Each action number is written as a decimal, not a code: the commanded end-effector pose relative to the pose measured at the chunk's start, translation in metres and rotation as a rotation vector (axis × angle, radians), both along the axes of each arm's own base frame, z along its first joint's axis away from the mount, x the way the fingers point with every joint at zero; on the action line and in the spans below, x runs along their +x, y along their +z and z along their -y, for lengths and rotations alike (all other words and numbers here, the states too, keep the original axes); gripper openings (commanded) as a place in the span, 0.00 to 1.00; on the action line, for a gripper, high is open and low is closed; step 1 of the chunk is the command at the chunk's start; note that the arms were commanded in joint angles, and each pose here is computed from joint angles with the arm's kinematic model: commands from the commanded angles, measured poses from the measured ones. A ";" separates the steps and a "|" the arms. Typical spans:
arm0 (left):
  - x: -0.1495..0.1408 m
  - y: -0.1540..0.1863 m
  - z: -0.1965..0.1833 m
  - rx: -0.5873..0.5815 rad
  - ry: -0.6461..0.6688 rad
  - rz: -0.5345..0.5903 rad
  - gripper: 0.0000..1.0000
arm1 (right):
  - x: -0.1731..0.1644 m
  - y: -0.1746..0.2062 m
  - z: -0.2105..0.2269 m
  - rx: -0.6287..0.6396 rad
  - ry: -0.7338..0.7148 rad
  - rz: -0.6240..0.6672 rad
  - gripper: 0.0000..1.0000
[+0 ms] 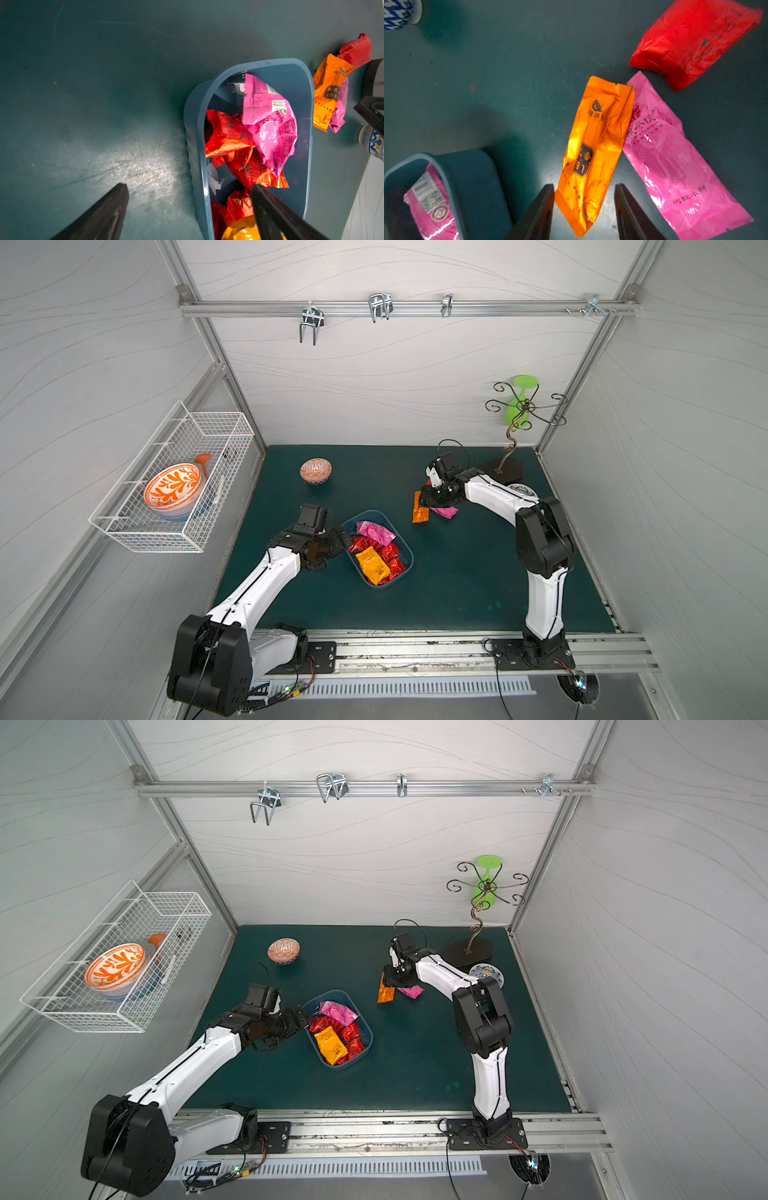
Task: Put the tea bags into the storage box
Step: Pick up the tea bag from the center of the board, then place the tea bag in the storage box, then pick up the tea bag from the center of the board, then place the tea bag in the storage box.
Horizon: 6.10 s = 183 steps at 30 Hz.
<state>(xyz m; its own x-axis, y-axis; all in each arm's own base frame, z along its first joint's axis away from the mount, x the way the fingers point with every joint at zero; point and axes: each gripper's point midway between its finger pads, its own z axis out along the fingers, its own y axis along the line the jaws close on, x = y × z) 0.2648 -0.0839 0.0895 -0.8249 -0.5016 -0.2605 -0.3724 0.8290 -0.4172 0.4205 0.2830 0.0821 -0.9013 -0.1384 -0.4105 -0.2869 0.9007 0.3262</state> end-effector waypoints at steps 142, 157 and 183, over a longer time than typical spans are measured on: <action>0.017 0.017 0.001 0.029 -0.037 0.081 0.96 | 0.132 -0.017 0.063 0.577 -0.413 -0.071 0.04; 0.025 0.022 0.007 -0.021 -0.012 0.109 0.96 | 0.035 0.088 0.005 0.537 -0.038 -0.004 0.02; 0.010 0.037 -0.050 0.117 0.207 0.150 0.99 | -0.201 0.075 -0.168 0.261 0.631 -0.157 0.06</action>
